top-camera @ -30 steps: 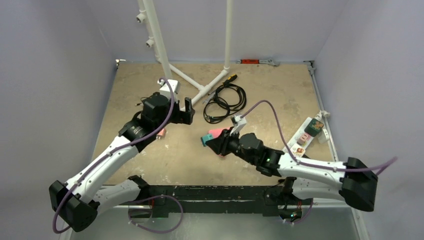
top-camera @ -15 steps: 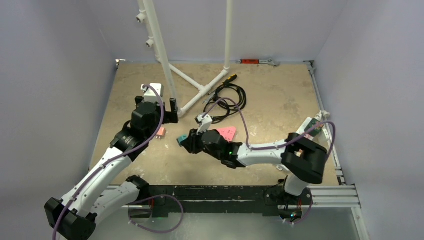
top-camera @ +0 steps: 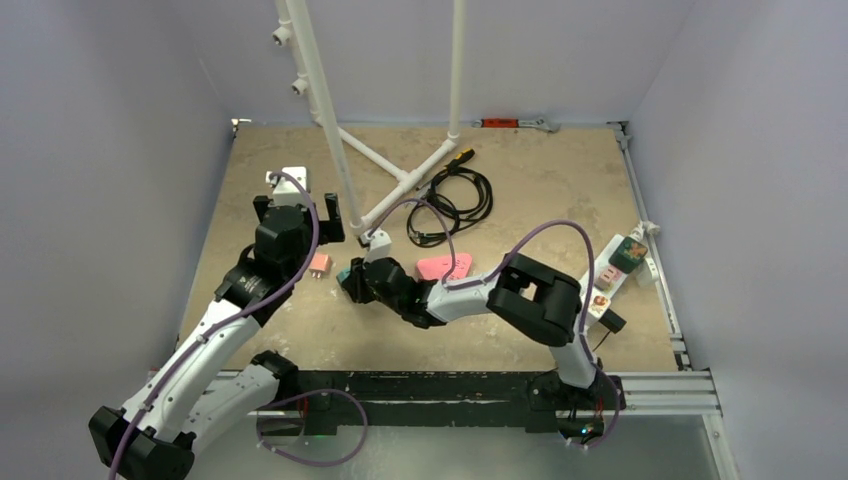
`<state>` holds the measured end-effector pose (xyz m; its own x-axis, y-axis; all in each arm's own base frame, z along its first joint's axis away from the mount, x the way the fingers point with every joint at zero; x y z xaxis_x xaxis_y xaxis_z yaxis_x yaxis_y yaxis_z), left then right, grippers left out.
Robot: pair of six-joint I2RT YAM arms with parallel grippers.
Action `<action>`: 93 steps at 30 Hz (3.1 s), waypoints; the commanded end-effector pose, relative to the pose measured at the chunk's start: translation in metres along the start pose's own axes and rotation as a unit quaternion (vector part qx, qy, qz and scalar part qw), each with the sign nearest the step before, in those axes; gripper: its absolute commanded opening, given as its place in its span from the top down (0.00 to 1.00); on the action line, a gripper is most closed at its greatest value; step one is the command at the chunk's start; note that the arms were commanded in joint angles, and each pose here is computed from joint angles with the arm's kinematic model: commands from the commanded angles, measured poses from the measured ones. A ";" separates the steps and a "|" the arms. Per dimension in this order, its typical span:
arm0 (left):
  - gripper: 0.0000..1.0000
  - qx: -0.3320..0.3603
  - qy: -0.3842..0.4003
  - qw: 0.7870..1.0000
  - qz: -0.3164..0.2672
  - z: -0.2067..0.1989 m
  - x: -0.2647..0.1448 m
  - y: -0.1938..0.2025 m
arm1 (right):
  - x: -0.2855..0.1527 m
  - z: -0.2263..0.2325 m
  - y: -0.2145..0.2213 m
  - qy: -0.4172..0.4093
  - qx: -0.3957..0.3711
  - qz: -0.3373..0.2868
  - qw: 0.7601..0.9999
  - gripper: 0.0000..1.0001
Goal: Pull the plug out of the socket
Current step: Place the plug at the center of the board, then move the socket to the center of the board.
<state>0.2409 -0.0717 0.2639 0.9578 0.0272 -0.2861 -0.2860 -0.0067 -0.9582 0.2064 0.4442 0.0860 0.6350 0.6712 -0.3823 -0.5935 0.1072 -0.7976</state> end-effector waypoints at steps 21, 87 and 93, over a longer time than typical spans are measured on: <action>0.01 -0.009 -0.008 1.000 -0.010 0.004 0.002 -0.004 | 0.069 0.026 -0.011 0.017 0.002 -0.043 0.999 0.32; 0.01 -0.028 0.073 0.997 -0.015 -0.010 -0.011 -0.005 | -0.377 -0.415 -0.168 0.613 0.275 -0.227 0.705 0.01; 0.01 -0.027 0.072 0.997 -0.014 -0.010 -0.011 -0.004 | -0.385 -0.400 -0.170 0.606 0.266 -0.243 0.709 0.02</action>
<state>0.2317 -0.0830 0.2666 0.9530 -0.1144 -0.2805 -0.2865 -0.0398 -0.9573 0.2642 -0.1270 0.1612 0.5393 -0.6212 -0.5686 -0.1023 0.6219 -0.7764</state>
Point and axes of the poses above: each gripper's point midway between its finger pads, its own x axis out along the fingers, its own z axis along the line the jaws close on, y = z × x, the point moved 6 cm from there along -x, back along the fingers, and after that the axes turned 3 degrees about x, right-handed, at the moved point
